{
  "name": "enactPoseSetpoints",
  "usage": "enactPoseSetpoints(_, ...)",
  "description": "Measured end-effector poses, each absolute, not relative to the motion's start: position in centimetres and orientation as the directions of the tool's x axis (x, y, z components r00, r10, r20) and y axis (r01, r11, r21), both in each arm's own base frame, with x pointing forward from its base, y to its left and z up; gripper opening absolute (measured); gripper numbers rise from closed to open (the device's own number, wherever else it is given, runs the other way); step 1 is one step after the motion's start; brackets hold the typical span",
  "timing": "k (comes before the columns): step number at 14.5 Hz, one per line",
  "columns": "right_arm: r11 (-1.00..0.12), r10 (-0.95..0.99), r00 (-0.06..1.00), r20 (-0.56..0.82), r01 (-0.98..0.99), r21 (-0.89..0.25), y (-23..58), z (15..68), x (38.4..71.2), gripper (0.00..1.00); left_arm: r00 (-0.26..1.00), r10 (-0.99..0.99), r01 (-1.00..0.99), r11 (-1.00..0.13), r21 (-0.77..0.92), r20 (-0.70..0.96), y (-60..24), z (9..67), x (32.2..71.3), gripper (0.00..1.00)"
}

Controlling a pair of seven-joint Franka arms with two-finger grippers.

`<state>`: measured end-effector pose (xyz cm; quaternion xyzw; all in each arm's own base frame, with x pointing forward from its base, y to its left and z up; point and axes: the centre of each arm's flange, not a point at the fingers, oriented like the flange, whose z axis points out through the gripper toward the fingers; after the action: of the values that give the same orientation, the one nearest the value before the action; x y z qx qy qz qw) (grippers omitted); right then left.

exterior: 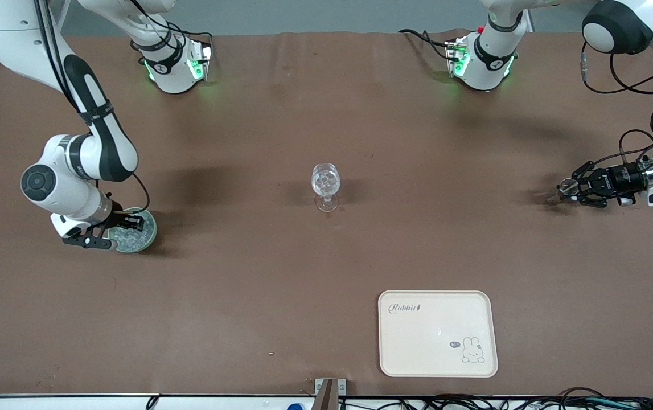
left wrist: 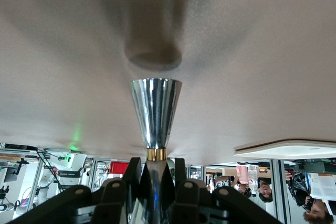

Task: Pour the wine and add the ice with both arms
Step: 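Grasp an ice cube with the right gripper while the left gripper grasps the jigger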

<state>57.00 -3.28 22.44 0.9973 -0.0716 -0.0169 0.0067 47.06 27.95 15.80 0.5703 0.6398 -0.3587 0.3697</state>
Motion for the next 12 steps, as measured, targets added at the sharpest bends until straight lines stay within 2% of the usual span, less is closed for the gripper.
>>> enactPoseSetpoints(7, -0.99, -0.142, 0.989, -0.047, -0.141, 0.017, -3.2, 22.3, 56.8, 0.4, -0.051, 0.434, 0.997, 0.072, -0.021, -0.9, 27.7, 16.3, 47.2, 0.3)
enactPoseSetpoints(12, -0.99, -0.141, 0.989, -0.051, -0.14, 0.017, -3.1, 22.3, 56.8, 0.4, 0.043, 0.307, 0.998, 0.03, 0.055, -0.951, 26.1, 17.3, 47.1, 0.3)
